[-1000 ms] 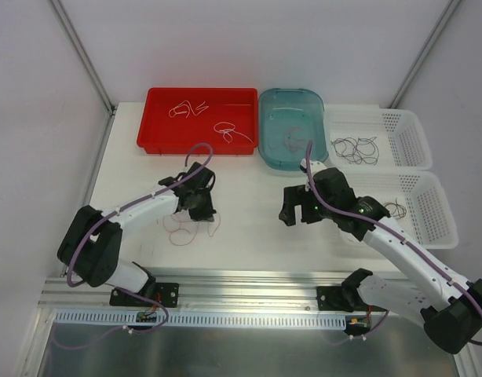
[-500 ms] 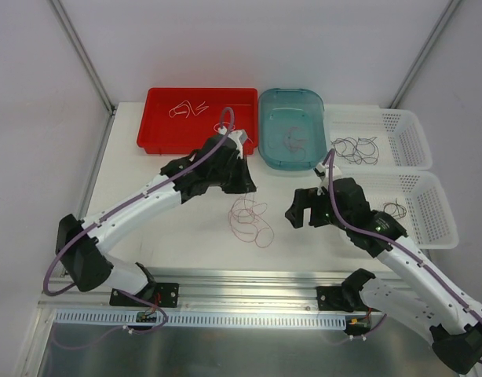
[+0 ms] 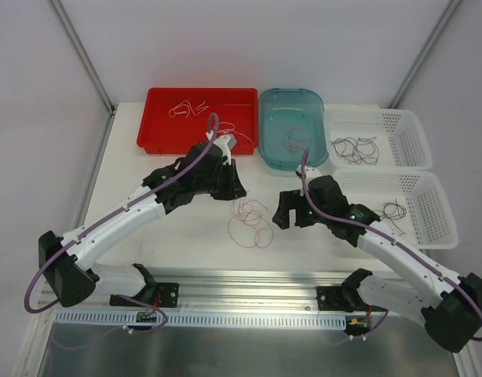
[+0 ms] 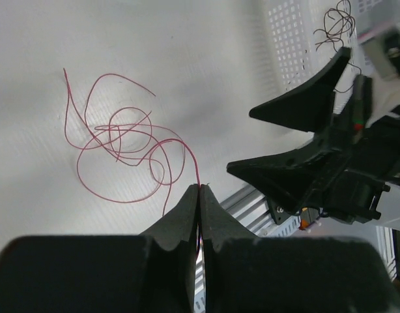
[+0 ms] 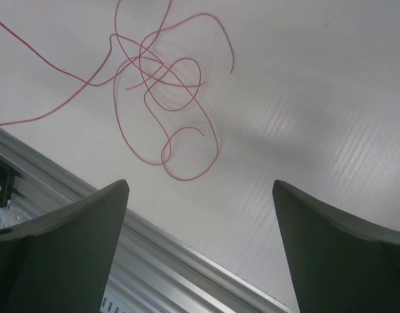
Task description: Untangle the cables
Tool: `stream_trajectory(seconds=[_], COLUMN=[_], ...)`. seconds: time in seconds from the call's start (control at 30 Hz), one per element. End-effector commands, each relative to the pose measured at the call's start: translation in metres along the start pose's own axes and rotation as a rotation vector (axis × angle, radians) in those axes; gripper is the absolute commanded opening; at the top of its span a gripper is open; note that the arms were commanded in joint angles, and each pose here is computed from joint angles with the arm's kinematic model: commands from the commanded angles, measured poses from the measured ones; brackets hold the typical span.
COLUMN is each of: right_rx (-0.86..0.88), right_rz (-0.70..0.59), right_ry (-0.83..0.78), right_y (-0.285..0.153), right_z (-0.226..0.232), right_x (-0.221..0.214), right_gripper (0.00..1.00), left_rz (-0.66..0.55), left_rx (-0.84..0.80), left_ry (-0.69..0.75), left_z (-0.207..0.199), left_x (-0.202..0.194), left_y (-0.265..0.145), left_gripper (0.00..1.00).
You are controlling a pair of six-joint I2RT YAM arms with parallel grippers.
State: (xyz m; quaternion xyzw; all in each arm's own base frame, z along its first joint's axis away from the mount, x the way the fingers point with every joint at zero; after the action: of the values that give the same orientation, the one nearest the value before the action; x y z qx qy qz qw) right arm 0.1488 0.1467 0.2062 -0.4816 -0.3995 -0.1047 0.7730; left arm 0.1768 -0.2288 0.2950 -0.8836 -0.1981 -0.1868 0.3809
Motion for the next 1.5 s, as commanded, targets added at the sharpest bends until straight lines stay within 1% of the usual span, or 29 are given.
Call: stream_trajectory(seconds=[0.0, 0.07, 0.27, 0.3, 0.37, 0.4, 0.47, 0.57, 0.6, 0.67, 0.7, 0.73, 0.77, 0.87, 0.93, 0.97, 1.0, 1.03, 1.07, 1.1, 1.13, 1.2, 1.23, 1.27, 1.3, 1.33, 1.4, 1.43, 1.47], right_rx=[0.110, 0.129, 0.140, 0.135, 0.125, 0.124, 0.117, 0.118, 0.121, 0.131, 0.133, 0.134, 0.127, 0.080, 0.032, 0.011, 0.002, -0.024, -0.038, -0.035, -0.076, -0.125, -0.134, -0.162, -0.185, -0.196, -0.233, -0.251, -0.269], right_rz=[-0.002, 0.052, 0.098, 0.118, 0.126, 0.125, 0.154, 0.183, 0.185, 0.199, 0.201, 0.200, 0.203, 0.213, 0.176, 0.201, 0.160, 0.151, 0.173, 0.143, 0.089, 0.054, 0.002, 0.006, -0.052, -0.105, -0.150, -0.213, -0.222], right_ry=[0.009, 0.006, -0.010, -0.010, -0.014, -0.023, -0.031, -0.036, -0.034, -0.036, -0.038, -0.048, -0.055, -0.089, -0.111, -0.132, -0.146, -0.155, -0.175, -0.180, -0.177, -0.183, -0.185, -0.180, -0.176, -0.175, -0.166, -0.175, -0.175], right_y=[0.024, 0.040, 0.075, 0.082, 0.088, 0.092, 0.101, 0.110, 0.112, 0.114, 0.112, 0.110, 0.102, 0.083, 0.064, 0.054, 0.039, 0.031, 0.019, 0.007, -0.009, -0.037, -0.055, -0.068, -0.086, -0.103, -0.128, -0.147, -0.158], right_z=[0.012, 0.016, 0.021, 0.021, 0.020, 0.020, 0.020, 0.019, 0.019, 0.020, 0.021, 0.021, 0.020, 0.015, 0.012, 0.009, 0.009, 0.006, 0.003, 0.004, -0.001, -0.008, -0.009, -0.013, -0.016, -0.017, -0.021, -0.019, -0.020], right_x=[0.002, -0.006, -0.013, -0.016, -0.016, -0.014, -0.017, -0.019, -0.019, -0.022, -0.022, -0.022, -0.022, -0.022, -0.014, -0.015, -0.009, -0.006, -0.008, 0.000, 0.007, 0.020, 0.026, 0.025, 0.038, 0.041, 0.047, 0.058, 0.058], right_gripper=[0.96, 0.95, 0.89, 0.85, 0.82, 0.77, 0.73, 0.62, 0.55, 0.46, 0.33, 0.26, 0.16, 0.01, 0.01, 0.01, 0.01, 0.01, 0.01, 0.01, 0.01, 0.01, 0.01, 0.01, 0.01, 0.01, 0.01, 0.01, 0.01], left_rz=[-0.077, -0.080, -0.094, -0.097, -0.105, -0.108, -0.119, -0.124, -0.125, -0.158, -0.168, -0.185, -0.196, -0.244, -0.278, -0.329, -0.340, -0.359, -0.388, -0.400, -0.400, -0.425, -0.429, -0.433, -0.450, -0.450, -0.462, -0.458, -0.462], left_rx=[-0.024, -0.023, -0.018, -0.017, -0.016, -0.016, -0.014, -0.014, -0.015, 0.017, 0.028, 0.048, 0.071, 0.152, 0.203, 0.252, 0.290, 0.324, 0.375, 0.404, 0.433, 0.498, 0.520, 0.542, 0.572, 0.598, 0.643, 0.662, 0.685], left_ry=[0.014, 0.010, 0.007, 0.007, 0.010, 0.010, 0.014, 0.019, 0.021, 0.027, 0.032, 0.028, 0.031, -0.034, -0.072, -0.112, -0.130, -0.140, -0.178, -0.194, -0.210, -0.245, -0.256, -0.263, -0.290, -0.300, -0.342, -0.349, -0.360], left_z=[-0.004, -0.004, -0.002, -0.002, -0.002, -0.001, -0.001, 0.000, 0.000, 0.003, 0.004, 0.008, 0.013, 0.036, 0.053, 0.069, 0.079, 0.090, 0.105, 0.114, 0.122, 0.142, 0.148, 0.155, 0.165, 0.172, 0.186, 0.192, 0.197], left_x=[0.007, 0.007, 0.007, 0.007, 0.007, 0.007, 0.007, 0.007, 0.007, 0.010, 0.011, 0.014, 0.016, 0.032, 0.041, 0.053, 0.056, 0.061, 0.070, 0.074, 0.074, 0.080, 0.081, 0.082, 0.084, 0.084, 0.086, 0.085, 0.085], left_y=[-0.016, -0.017, -0.019, -0.019, -0.022, -0.022, -0.024, -0.026, -0.027, -0.027, -0.027, -0.028, -0.029, -0.037, -0.042, -0.049, -0.053, -0.057, -0.063, -0.066, -0.069, -0.078, -0.081, -0.084, -0.090, -0.092, -0.100, -0.101, -0.103], left_gripper=[0.00, 0.00, 0.00, 0.00, 0.00, 0.00, 0.00, 0.00, 0.00, 0.00, 0.00, 0.00, 0.00, 0.00, 0.00, 0.00, 0.00, 0.00, 0.00, 0.00, 0.00, 0.00, 0.00, 0.00, 0.00, 0.00, 0.00, 0.00, 0.00])
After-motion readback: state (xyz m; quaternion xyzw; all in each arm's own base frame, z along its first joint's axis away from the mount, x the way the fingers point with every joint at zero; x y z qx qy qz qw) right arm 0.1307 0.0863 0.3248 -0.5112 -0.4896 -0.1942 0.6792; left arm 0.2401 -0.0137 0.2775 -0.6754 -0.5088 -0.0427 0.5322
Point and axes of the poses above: each gripper's point midway between its finger pads, its own y axis out along the fingers, its own z axis along the line the jaws close on, x = y × z, the point moved 10 cm from there along -y, back along the fingers, and after that the axes turned 11 degrees about -y, right-handed, at the moved point
